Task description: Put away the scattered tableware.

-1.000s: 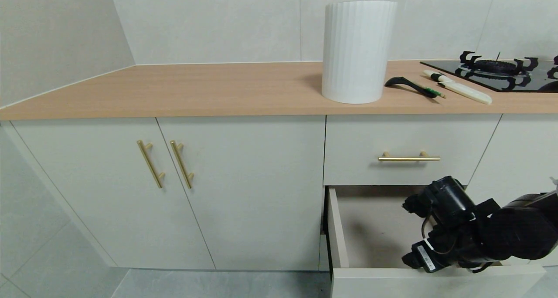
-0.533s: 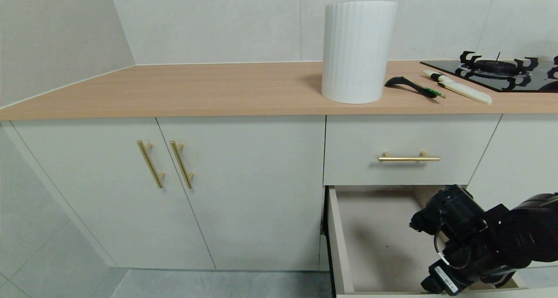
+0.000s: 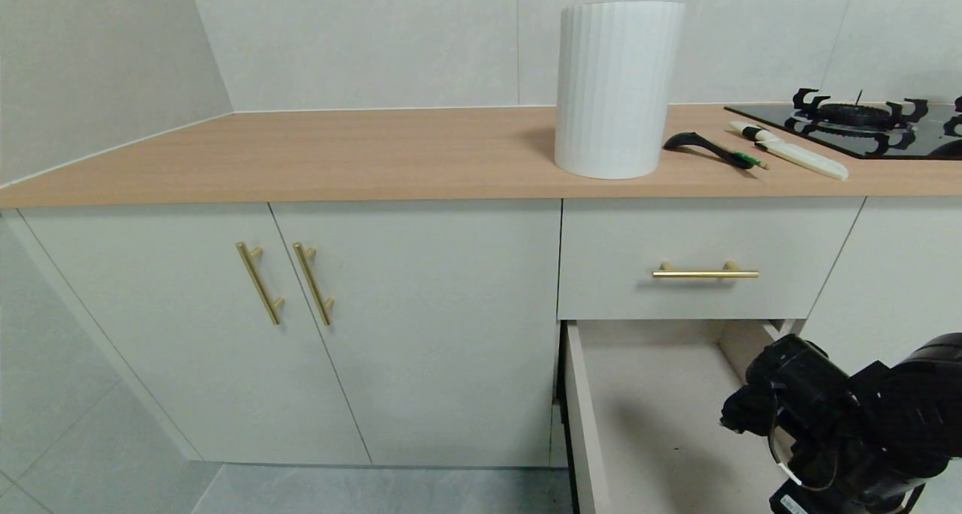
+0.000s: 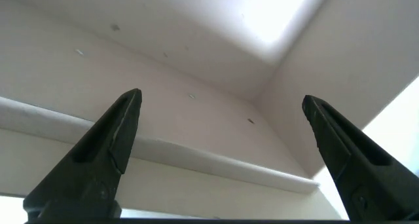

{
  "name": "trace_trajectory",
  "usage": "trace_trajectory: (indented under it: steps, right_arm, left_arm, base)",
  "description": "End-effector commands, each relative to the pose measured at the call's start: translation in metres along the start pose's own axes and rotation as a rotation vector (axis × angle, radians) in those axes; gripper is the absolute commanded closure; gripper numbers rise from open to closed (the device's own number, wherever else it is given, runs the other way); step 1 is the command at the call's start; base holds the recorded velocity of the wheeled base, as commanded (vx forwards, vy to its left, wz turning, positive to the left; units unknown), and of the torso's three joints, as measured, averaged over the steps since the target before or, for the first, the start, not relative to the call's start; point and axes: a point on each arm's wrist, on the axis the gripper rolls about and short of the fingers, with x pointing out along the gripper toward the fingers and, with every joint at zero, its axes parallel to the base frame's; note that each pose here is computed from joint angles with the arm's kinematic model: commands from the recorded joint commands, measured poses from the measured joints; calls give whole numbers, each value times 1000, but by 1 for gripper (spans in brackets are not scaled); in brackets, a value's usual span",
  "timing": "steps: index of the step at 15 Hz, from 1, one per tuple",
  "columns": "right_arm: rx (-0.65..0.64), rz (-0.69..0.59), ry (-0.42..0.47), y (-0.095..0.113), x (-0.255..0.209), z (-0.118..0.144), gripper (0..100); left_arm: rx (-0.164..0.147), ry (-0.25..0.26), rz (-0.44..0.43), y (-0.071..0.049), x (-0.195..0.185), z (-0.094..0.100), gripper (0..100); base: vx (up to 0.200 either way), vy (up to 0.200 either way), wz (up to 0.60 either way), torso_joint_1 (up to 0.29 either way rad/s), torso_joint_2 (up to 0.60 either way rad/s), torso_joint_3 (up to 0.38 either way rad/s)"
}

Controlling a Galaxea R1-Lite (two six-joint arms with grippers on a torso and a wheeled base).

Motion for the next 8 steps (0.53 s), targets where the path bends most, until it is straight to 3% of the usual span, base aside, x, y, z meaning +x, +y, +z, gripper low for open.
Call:
trace_trajectory:
  steps: [1,8]
  right_arm:
    - [-18,0,-6,-1,-5,-3,0]
    - [-10,-4,-24,-2,-8,1,0]
  left_arm:
    - [0,1,0,0,0,0,0]
    - [0,1,0,0,0,0,0]
  base:
    - [0,0,0,0,0,0]
    - [0,0,0,0,0,0]
